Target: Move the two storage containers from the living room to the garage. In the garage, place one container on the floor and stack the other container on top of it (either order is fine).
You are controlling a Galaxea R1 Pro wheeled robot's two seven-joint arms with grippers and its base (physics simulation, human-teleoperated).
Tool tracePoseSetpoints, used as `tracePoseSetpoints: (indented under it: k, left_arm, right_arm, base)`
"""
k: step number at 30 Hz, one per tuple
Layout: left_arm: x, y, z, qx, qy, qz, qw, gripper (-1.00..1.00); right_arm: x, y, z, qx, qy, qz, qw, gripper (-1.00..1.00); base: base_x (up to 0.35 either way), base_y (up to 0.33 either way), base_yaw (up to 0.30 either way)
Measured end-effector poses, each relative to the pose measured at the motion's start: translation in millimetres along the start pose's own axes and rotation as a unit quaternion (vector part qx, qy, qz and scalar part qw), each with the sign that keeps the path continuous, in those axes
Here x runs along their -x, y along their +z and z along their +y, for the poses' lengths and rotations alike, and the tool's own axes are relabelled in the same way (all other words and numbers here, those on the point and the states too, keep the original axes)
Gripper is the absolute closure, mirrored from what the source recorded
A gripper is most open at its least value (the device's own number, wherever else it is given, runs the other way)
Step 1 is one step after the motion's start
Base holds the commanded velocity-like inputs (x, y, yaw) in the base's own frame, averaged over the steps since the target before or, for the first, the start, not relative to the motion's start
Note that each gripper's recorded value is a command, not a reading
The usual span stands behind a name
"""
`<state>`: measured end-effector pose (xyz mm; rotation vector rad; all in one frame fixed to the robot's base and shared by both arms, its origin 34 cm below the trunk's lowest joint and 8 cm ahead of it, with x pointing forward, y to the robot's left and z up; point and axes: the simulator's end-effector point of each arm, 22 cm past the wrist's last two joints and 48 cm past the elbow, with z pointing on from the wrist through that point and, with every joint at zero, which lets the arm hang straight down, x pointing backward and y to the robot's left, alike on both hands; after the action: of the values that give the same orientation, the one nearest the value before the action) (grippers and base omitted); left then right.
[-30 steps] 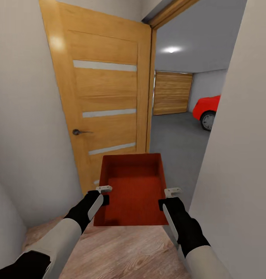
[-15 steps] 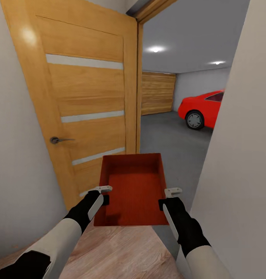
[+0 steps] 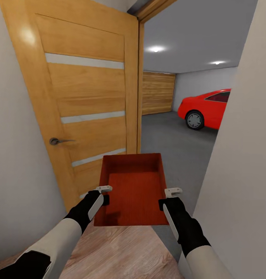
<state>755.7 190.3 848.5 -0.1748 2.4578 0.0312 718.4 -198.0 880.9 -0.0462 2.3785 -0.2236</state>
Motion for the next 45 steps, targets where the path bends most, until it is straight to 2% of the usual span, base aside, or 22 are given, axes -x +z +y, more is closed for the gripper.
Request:
tracePoseSetpoints:
  k: [10,41,45]
  left_arm:
    - [-0.3,0.2,1.5,0.000,-0.001,0.001,1.0000,1.00]
    - [0.1,0.1,1.5,0.000,0.000,0.001,1.0000,1.00]
    - [0.3,-0.1,0.6,0.000,0.000,0.000,1.0000,1.00]
  right_arm:
    - [-0.1,-0.5,1.4,0.000,0.000,0.001,1.0000,1.00]
    - [0.1,-0.6,1.5,0.000,0.000,0.000,1.0000,1.00]
    - [0.1,-0.2,0.6,0.000,0.000,0.000,1.0000,1.00]
  base:
    - [0.112,0.284,-0.071]
    - [0.207,0.261,-0.298]
    - [0.052,0.058,-0.300]
